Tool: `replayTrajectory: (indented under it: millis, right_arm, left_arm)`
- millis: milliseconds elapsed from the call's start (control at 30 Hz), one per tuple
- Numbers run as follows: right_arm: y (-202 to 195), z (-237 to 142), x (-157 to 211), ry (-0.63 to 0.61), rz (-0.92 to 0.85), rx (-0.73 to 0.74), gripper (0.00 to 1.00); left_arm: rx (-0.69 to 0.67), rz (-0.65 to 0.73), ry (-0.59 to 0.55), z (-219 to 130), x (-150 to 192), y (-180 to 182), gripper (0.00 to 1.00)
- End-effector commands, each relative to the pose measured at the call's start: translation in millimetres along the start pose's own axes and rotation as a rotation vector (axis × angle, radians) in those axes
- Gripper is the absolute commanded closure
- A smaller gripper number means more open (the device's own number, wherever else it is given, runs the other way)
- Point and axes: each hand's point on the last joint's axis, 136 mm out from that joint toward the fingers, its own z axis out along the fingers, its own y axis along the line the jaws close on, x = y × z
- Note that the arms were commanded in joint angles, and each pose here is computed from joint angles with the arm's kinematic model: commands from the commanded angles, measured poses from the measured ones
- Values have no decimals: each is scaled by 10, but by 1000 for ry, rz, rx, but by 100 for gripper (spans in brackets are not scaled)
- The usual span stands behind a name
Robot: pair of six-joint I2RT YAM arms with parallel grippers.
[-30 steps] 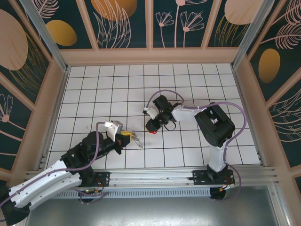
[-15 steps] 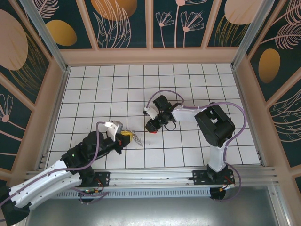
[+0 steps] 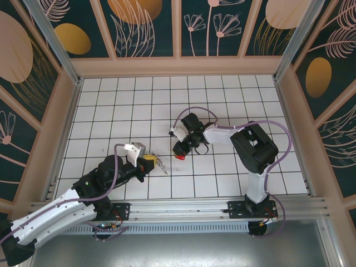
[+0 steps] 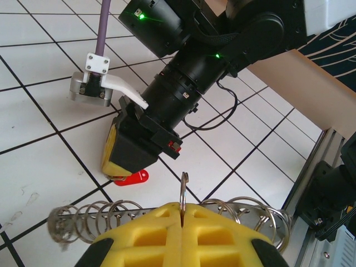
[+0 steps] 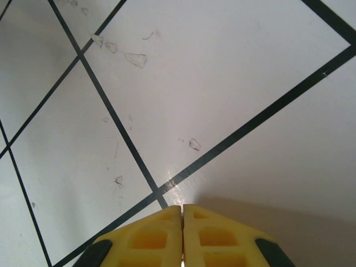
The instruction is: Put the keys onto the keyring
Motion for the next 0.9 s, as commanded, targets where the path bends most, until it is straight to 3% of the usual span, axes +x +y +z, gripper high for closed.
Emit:
replayTrajectory:
  millis: [0,267,533,867]
  right_arm:
    - [61,-58,22,-4,-20,-9,93]
    - [129,-187,-55,-62,-60,-19,100]
    - [60,-338,-116,-124,-54,13,100]
    - [615,-1126,-457,-442,-362,1,100]
  left_arm:
    - [12,-12,-31,-1,-65,-24,100]
    - [-19,-21,-28,19,-58,33,100]
    - [-8,-13,-31,28,-73,9,100]
    - [36,204,83,120,-206,-199,100]
